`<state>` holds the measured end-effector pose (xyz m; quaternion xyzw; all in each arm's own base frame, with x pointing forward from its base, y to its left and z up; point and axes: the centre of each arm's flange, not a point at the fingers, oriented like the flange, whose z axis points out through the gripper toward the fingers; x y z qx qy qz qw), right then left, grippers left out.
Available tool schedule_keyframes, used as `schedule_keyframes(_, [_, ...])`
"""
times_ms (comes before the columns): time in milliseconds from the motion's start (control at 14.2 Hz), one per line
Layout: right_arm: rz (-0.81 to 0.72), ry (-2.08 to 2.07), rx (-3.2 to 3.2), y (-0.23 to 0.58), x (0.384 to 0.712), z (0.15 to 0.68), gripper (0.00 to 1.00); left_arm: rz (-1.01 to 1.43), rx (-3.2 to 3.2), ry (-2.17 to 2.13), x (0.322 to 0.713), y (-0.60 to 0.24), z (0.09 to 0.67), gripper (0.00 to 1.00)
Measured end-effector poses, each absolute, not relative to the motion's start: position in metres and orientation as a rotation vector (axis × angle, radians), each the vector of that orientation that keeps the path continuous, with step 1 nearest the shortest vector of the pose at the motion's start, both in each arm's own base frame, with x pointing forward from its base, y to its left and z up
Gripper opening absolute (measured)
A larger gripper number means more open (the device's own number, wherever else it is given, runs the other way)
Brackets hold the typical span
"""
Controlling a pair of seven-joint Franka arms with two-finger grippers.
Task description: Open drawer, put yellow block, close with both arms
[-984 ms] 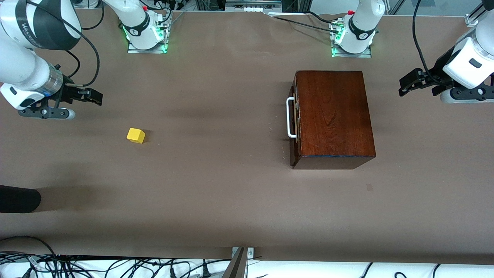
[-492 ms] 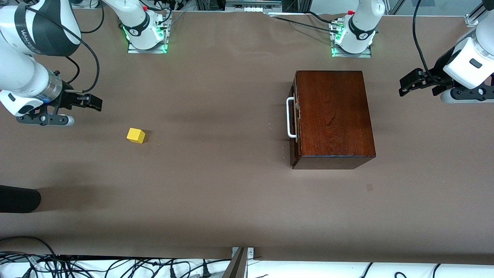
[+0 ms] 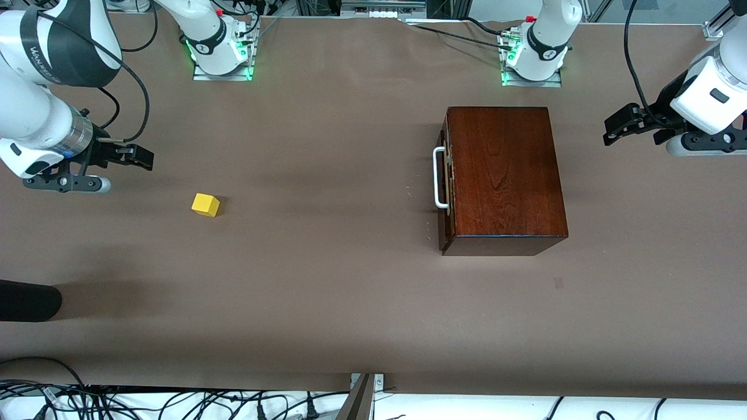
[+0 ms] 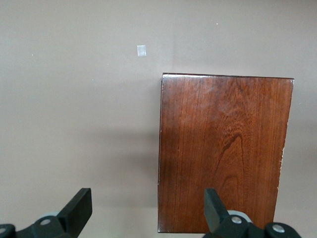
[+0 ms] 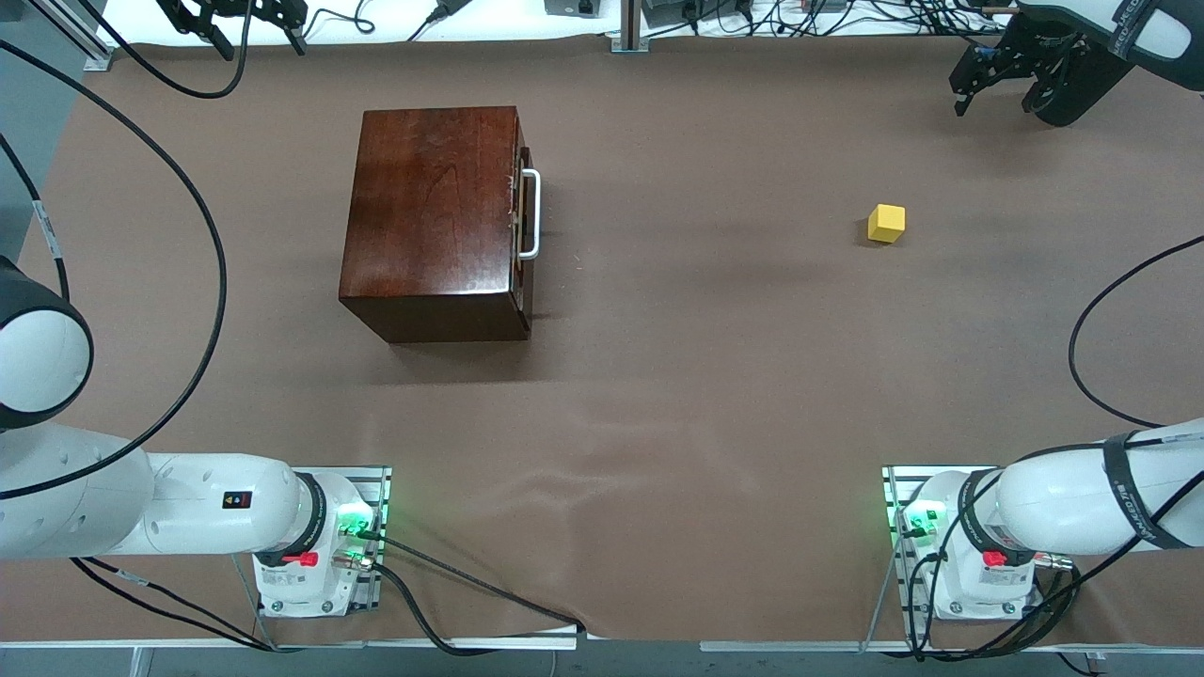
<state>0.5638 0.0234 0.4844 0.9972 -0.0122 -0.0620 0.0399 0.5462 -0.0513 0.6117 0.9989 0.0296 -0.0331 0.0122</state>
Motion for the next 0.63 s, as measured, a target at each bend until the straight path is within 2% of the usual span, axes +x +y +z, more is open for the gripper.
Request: schedule_keyframes(633, [-0.212, -0.036, 3.053, 0.0238, 0.5658, 0.4764, 1.00, -0.105, 3.114, 0.092, 0.5466, -0.0513, 0.6109, 1.00])
